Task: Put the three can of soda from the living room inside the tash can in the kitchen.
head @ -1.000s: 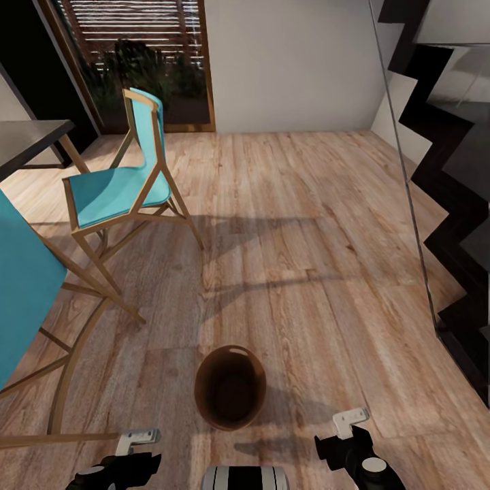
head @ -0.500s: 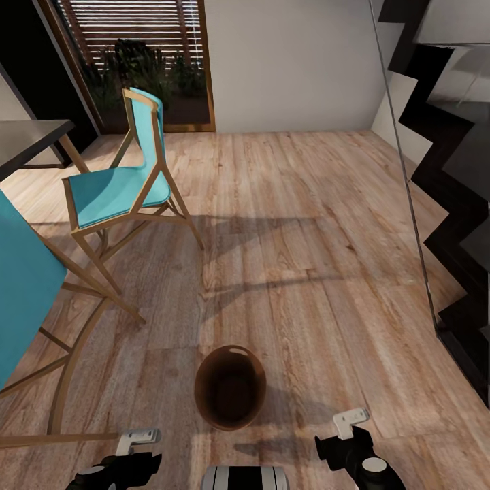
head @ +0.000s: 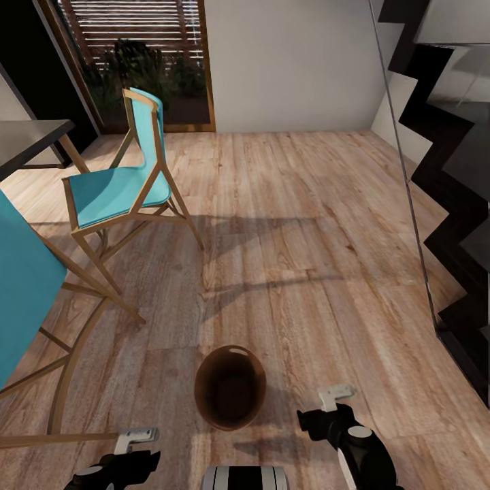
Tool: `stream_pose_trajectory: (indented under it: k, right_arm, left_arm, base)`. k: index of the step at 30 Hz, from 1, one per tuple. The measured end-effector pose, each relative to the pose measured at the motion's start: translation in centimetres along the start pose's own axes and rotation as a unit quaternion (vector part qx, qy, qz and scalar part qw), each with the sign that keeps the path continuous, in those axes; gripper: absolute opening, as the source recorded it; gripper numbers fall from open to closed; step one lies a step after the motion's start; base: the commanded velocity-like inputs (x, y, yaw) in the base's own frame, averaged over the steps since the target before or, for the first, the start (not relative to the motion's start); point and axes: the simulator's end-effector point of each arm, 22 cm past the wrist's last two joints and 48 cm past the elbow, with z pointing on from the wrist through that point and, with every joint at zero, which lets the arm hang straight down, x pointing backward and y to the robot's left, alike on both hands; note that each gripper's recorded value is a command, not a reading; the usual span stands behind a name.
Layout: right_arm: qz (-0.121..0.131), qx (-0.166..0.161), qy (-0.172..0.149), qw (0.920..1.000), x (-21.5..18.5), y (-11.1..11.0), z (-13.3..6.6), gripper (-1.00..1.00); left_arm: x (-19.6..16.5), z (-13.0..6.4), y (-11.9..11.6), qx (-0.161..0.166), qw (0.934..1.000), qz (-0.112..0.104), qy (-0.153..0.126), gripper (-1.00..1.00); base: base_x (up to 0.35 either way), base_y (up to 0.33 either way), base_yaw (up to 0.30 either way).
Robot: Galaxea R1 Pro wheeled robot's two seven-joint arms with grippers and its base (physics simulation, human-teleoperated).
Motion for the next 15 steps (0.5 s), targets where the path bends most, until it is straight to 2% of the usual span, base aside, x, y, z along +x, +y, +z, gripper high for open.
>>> stream_pose_trajectory:
  k: [8,15]
  right_arm:
    - [0.002,-0.009,-0.007,0.9999,-0.58,0.76,-0.05,1.00]
    - [0.005,-0.004,-0.005,1.0000,-0.52,0.40,-0.03,1.00]
  left_arm:
    - [0.00,0.04,-0.08,0.002,1.0000,-0.002,0.000,1.00]
    - [0.03,0.04,-0.01,0.000,1.0000,0.000,0.000,1.00]
  base:
    - [0.000,0.000,0.000]
    - [0.000,0.000,0.022]
